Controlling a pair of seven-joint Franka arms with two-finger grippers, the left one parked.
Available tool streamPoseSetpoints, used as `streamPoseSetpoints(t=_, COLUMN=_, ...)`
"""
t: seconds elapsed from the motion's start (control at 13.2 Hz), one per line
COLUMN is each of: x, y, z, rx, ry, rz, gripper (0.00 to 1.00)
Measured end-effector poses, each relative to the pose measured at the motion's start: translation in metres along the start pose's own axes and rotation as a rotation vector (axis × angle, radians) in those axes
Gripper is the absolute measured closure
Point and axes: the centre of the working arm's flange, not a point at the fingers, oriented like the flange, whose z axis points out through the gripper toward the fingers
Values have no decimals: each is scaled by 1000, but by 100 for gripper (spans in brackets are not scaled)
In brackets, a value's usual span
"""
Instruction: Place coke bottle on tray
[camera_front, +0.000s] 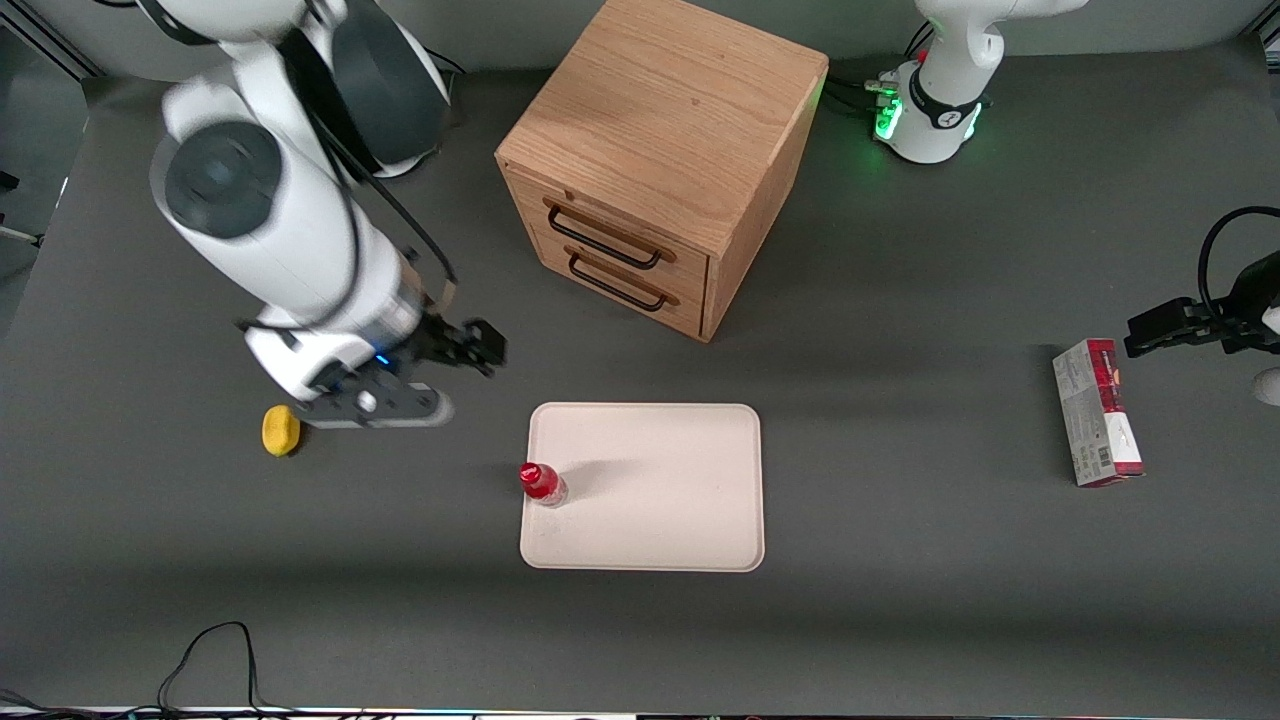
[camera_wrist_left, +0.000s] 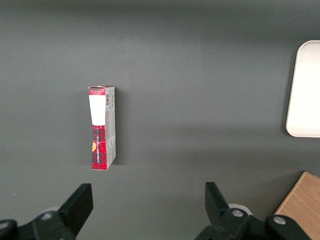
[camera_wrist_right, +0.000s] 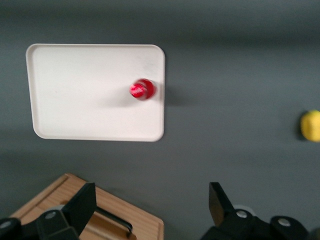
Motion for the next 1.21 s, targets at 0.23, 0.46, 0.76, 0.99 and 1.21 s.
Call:
streamPoseSetpoints(t=0.23, x=0, y=60, z=-26, rx=-26, ry=-2, rz=1, gripper=0)
streamPoseSetpoints(t=0.46, x=7, y=157, z=-29, rx=5, ry=-7, rz=16, gripper=0)
streamPoseSetpoints(t=0.76, x=-20, y=272, z=-29, rx=62, ry=-7, rz=13, gripper=0)
streamPoseSetpoints(t=0.99, x=-28, y=299, z=-29, rx=60, ry=7, rz=-7, gripper=0)
streamPoseSetpoints(t=1.21, x=-27, y=310, z=-25, rx=53, ry=10, rz=-26, gripper=0)
